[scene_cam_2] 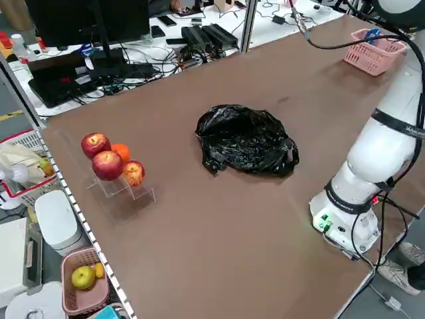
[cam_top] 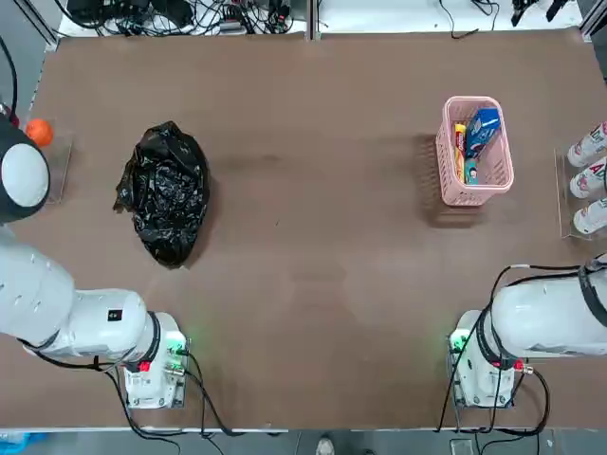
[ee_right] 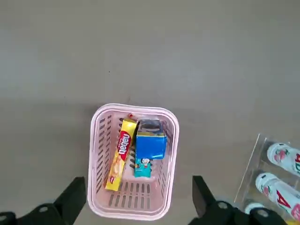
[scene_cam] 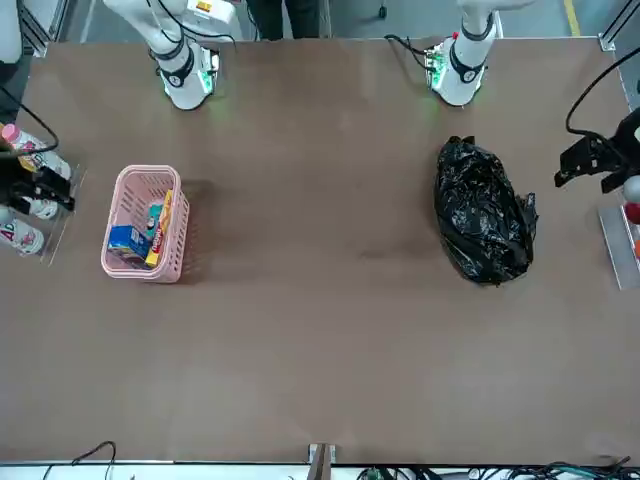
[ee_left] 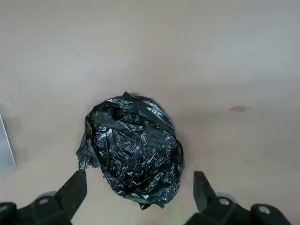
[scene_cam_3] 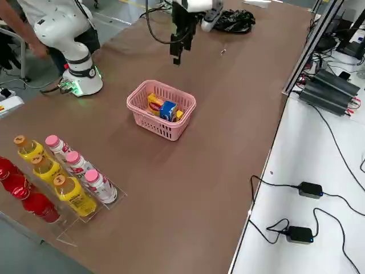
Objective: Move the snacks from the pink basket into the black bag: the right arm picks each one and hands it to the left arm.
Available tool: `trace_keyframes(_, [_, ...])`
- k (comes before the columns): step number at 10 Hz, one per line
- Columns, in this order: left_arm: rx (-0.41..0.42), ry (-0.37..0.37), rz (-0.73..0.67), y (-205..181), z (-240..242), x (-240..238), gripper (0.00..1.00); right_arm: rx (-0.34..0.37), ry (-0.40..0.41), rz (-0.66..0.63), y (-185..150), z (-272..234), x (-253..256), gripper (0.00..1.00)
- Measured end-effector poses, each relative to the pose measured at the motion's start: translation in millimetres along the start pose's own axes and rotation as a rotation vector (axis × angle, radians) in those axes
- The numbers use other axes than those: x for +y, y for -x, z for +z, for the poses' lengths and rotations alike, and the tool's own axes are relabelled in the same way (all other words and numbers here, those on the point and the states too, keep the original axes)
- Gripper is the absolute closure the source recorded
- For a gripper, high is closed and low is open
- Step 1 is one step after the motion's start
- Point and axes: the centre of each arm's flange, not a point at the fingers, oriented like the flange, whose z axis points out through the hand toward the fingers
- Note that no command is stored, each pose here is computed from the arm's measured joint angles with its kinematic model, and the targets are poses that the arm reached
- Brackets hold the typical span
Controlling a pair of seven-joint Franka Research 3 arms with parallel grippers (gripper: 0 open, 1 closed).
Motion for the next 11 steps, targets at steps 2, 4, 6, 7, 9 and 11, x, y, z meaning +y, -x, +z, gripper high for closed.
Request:
trace_keyframes(2, [-0.001, 0.001, 0.002, 0, 0, 3, 0.00, 0.004, 0.000, -0.004, -3, 31, 2, 0.00])
trace_keyframes(4, [-0.007, 0.001, -0.028, 0, 2, 3, 0.00, 0.016, -0.011, 0.008, -2, 56, 12, 0.00])
trace_keyframes(6, [-0.016, 0.001, -0.077, 0, 5, 2, 0.00, 0.015, -0.033, 0.020, 5, 85, 31, 0.00])
trace_keyframes(7, [-0.018, 0.001, -0.089, 0, 5, 2, 0.00, 0.007, -0.042, 0.031, 8, 93, 38, 0.00])
trace_keyframes(9, [-0.027, 0.002, -0.097, 0, 9, 1, 0.00, 0.000, -0.058, 0.049, 12, 109, 44, 0.00])
trace_keyframes(11, [-0.034, 0.002, -0.102, 1, 11, -2, 0.00, -0.006, -0.061, 0.057, 17, 140, 45, 0.00])
